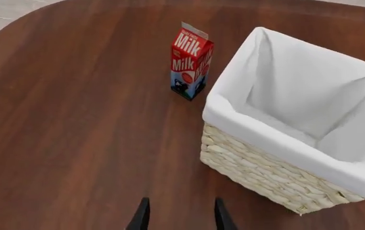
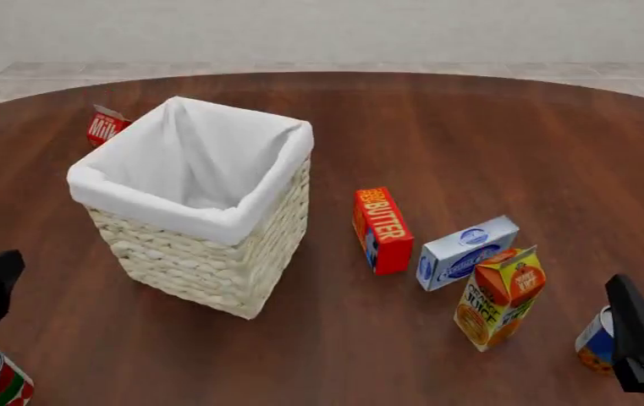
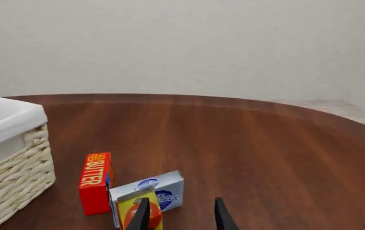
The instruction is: Pick up the tomato sauce, and put it in the basket.
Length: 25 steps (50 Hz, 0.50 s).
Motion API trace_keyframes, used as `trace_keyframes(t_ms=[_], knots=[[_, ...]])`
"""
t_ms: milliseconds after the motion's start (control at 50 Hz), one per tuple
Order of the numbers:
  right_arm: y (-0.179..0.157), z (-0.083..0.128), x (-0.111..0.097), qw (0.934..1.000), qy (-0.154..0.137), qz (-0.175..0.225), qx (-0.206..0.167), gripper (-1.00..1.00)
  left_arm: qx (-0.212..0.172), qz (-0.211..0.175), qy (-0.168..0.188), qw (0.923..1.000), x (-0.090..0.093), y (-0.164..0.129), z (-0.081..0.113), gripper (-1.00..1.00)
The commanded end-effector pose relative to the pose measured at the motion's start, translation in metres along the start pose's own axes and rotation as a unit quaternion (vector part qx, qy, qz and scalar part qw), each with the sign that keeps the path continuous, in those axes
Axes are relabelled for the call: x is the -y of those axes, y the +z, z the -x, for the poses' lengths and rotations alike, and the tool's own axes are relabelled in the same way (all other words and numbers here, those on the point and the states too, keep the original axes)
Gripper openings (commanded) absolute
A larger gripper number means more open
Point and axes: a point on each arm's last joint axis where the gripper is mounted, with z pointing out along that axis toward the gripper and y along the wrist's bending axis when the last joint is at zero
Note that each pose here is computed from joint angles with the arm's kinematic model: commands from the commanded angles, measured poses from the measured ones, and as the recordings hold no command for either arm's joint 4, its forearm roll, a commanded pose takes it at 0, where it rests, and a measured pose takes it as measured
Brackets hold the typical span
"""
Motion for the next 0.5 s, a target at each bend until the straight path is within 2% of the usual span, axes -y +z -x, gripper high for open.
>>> trace_keyframes(t_ms=[20,60,160,220,340,500], knots=[[0.000,0.000,0.000,1.0000,0.002,0.000,0.000,1.00,-0.096,0.020,-0.019,0.9950,-0.003,0.005,0.002,1.00],[0.000,0.000,0.000,1.0000,0.002,0.000,-0.001,1.00,-0.102,0.026,-0.029,0.9941,-0.004,0.004,0.011,1.00],[0.000,0.000,0.000,1.0000,0.002,0.000,0.000,1.00,-0.119,0.038,-0.026,0.9919,-0.007,0.006,0.015,1.00],[0.000,0.000,0.000,1.0000,0.002,0.000,-0.001,1.00,-0.145,0.041,-0.019,0.9883,-0.009,0.009,0.009,1.00],[0.000,0.000,0.000,1.0000,0.002,0.000,0.000,1.00,-0.173,0.047,-0.019,0.9837,-0.011,0.010,0.000,1.00],[0.000,0.000,0.000,1.0000,0.002,0.000,0.000,1.00,-0.188,0.052,-0.009,0.9808,-0.013,0.008,-0.007,1.00]])
